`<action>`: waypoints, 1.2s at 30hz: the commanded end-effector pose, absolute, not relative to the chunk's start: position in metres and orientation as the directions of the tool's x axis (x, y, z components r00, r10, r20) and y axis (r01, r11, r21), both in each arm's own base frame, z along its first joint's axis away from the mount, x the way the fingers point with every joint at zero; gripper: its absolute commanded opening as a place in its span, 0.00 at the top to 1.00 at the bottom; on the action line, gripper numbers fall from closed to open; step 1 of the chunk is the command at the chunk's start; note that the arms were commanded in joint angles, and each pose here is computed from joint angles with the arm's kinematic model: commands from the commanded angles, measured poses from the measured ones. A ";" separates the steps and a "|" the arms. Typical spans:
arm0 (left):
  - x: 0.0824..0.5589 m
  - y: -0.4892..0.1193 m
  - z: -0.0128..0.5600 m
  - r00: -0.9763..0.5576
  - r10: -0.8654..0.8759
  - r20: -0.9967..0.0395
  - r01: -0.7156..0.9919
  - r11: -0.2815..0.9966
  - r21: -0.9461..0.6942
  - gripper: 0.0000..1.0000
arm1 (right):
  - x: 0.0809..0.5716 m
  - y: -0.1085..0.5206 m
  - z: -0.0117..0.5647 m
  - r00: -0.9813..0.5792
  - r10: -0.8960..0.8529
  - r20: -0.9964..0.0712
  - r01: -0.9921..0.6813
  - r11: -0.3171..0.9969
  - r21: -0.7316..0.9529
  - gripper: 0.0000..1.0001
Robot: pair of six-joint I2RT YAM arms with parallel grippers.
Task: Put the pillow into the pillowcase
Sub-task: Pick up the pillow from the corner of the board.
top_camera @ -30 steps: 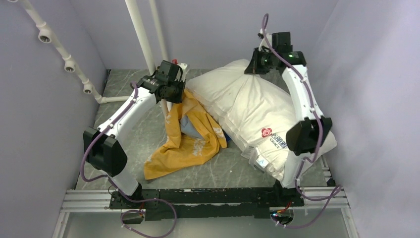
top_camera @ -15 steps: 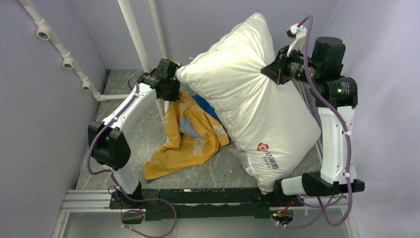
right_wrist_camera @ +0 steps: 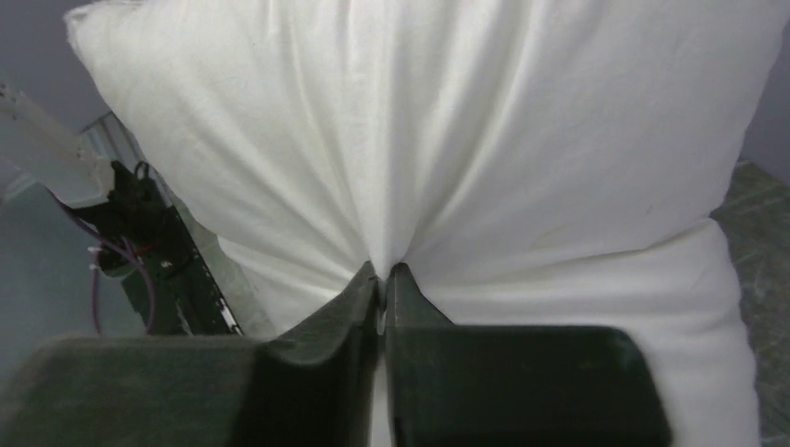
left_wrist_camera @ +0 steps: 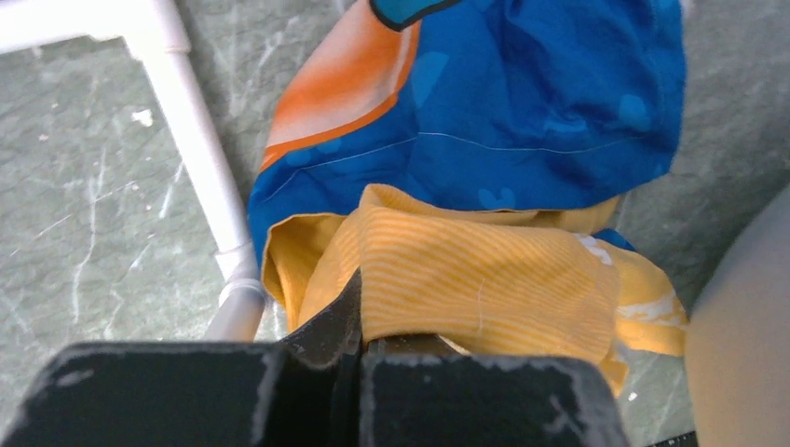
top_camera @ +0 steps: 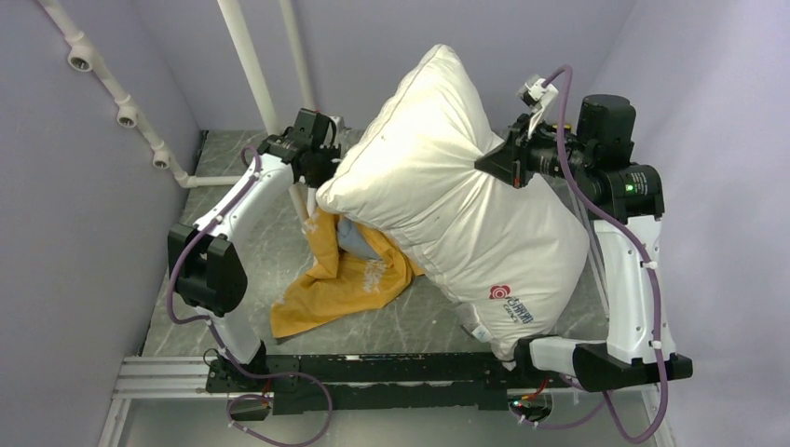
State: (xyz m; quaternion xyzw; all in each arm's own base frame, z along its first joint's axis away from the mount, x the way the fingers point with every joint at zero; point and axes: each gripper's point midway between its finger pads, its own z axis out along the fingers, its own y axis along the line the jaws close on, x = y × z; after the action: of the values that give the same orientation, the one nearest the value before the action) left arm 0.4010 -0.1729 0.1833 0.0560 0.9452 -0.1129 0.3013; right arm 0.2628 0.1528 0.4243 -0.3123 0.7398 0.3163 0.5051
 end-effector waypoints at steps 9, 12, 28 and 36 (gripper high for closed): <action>0.402 -0.248 0.239 -0.643 0.147 -0.752 0.574 0.743 -0.345 1.00 | 0.317 0.161 0.447 -0.291 0.024 -0.956 -0.728 0.644 0.237 0.01; 0.394 -0.260 0.244 -0.599 0.185 -0.779 0.623 0.719 -0.307 1.00 | 0.356 0.154 0.446 -0.323 0.087 -0.942 -0.679 0.672 0.295 0.00; 0.384 -0.271 0.236 -0.581 0.265 -0.769 0.655 0.713 -0.250 1.00 | 0.516 0.167 0.342 -0.734 0.234 -0.638 -0.571 0.295 0.766 0.00; 0.376 -0.274 0.232 -0.581 0.295 -0.758 0.666 0.708 -0.234 1.00 | 0.490 0.242 0.314 -0.808 0.083 -0.583 -0.575 0.101 0.812 0.01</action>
State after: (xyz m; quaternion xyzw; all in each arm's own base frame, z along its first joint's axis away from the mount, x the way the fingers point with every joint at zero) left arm 0.3910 -0.2393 0.2015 0.2251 0.8891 -0.2192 0.3327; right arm 0.5242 0.2014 0.2679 -0.0761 0.7529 0.5994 0.2609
